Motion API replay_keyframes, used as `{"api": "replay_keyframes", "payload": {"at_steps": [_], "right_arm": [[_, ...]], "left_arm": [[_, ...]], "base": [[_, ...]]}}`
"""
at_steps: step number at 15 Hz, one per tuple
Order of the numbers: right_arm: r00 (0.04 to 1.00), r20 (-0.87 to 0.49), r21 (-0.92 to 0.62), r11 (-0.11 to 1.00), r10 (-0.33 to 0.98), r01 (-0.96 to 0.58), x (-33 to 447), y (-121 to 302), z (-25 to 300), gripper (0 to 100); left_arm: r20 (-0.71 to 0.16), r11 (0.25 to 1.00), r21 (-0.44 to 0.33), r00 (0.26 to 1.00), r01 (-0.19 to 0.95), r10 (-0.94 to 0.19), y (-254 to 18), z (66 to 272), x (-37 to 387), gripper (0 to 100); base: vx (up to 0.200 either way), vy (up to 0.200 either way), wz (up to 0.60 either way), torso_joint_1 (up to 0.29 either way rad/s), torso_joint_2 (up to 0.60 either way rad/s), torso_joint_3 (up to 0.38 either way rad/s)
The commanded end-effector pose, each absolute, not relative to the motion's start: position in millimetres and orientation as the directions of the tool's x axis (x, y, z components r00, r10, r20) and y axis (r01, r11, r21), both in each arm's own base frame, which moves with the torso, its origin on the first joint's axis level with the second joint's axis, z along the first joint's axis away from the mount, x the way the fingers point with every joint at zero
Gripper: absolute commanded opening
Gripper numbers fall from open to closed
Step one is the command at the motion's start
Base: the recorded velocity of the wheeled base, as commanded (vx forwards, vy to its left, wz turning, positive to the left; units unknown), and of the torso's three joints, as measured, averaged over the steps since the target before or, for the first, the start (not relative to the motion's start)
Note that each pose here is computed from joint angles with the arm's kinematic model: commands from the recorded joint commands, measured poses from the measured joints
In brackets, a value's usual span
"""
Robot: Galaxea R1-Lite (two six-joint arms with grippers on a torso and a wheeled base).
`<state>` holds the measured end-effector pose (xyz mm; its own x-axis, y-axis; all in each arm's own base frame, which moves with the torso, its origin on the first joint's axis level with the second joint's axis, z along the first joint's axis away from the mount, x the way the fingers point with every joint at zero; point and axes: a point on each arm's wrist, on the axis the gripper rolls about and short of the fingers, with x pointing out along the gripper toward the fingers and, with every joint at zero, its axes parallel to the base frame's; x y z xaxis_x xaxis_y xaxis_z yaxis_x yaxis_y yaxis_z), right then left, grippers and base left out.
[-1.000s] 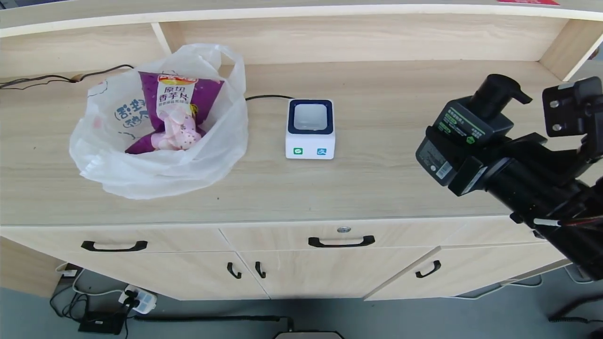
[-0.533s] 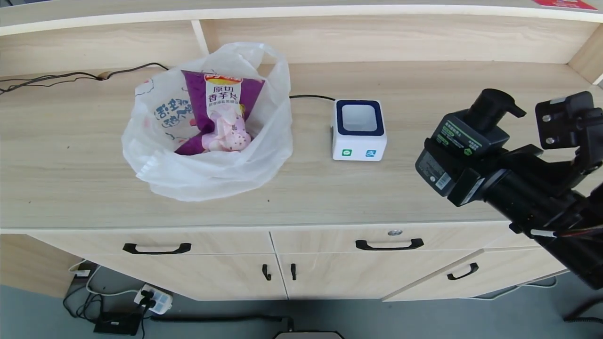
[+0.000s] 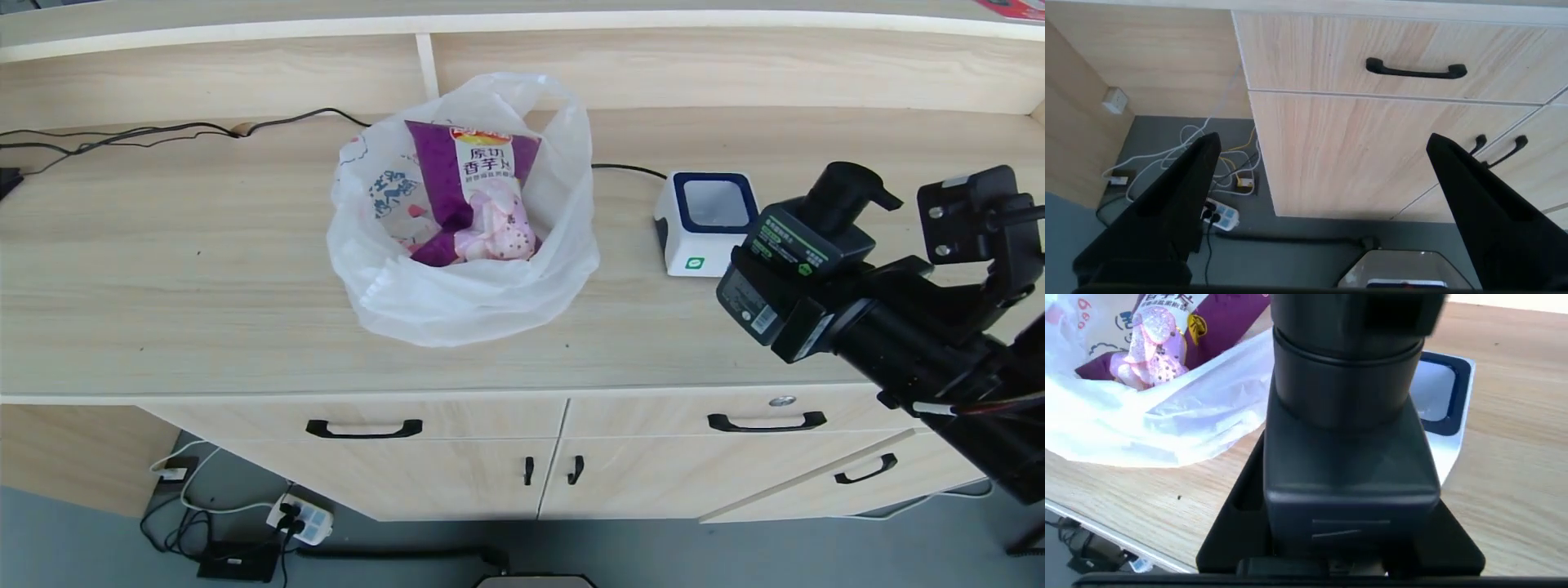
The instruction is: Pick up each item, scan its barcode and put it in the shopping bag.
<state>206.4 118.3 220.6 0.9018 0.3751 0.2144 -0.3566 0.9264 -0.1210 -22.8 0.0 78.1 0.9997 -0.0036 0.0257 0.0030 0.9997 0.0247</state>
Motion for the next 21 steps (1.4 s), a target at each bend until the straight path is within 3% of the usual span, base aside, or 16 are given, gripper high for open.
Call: {"api": "replay_keyframes", "payload": {"at_steps": [1,4,8,12,17,19,21], "right_arm": [[0.906,0.222,-0.117,0.932,0.360,-0.342,210.4,115.4,222.7,0],[0.905,0.224,-0.114,0.932,0.361,-0.344,217.9,106.0,223.8,0],[0.887,0.268,-0.139,0.926,0.376,-0.351,236.5,105.2,236.1,0],[0.858,0.316,-0.370,0.885,0.405,-0.281,264.2,89.6,249.6,0],[0.784,0.297,-0.707,0.677,0.546,-0.204,282.5,43.7,253.2,0],[0.707,0.251,-0.798,0.555,0.661,-0.235,296.7,40.8,241.5,0],[0.642,0.291,-0.851,0.499,0.709,-0.166,311.1,43.3,250.5,0]], "left_arm": [[0.025,1.000,0.029,1.000,0.002,-0.003,0.0,78.2,-22.7,100],[0.025,1.000,0.022,1.000,0.003,-0.003,0.0,78.2,-22.7,100],[0.023,1.000,0.023,1.000,0.003,-0.003,0.0,78.0,-22.7,100],[0.025,1.000,0.026,1.000,0.002,-0.003,0.0,78.2,-22.7,100],[0.025,1.000,0.025,1.000,0.002,-0.003,0.0,78.2,-22.7,100],[0.026,1.000,0.029,1.000,0.002,-0.003,0.0,78.3,-22.7,100],[0.026,1.000,0.029,1.000,0.002,-0.003,0.0,78.3,-22.7,100]], "base": [[0.000,0.000,0.00,0.000,0.00,0.000],[0.000,0.000,0.00,0.000,0.00,0.000],[0.200,0.000,0.00,-0.009,0.00,0.001],[0.050,0.000,0.00,0.001,0.00,0.001],[0.000,0.000,0.00,0.000,0.00,0.000],[0.000,0.000,0.00,0.000,0.00,0.000],[0.000,0.000,0.00,0.000,0.00,0.000]]}}
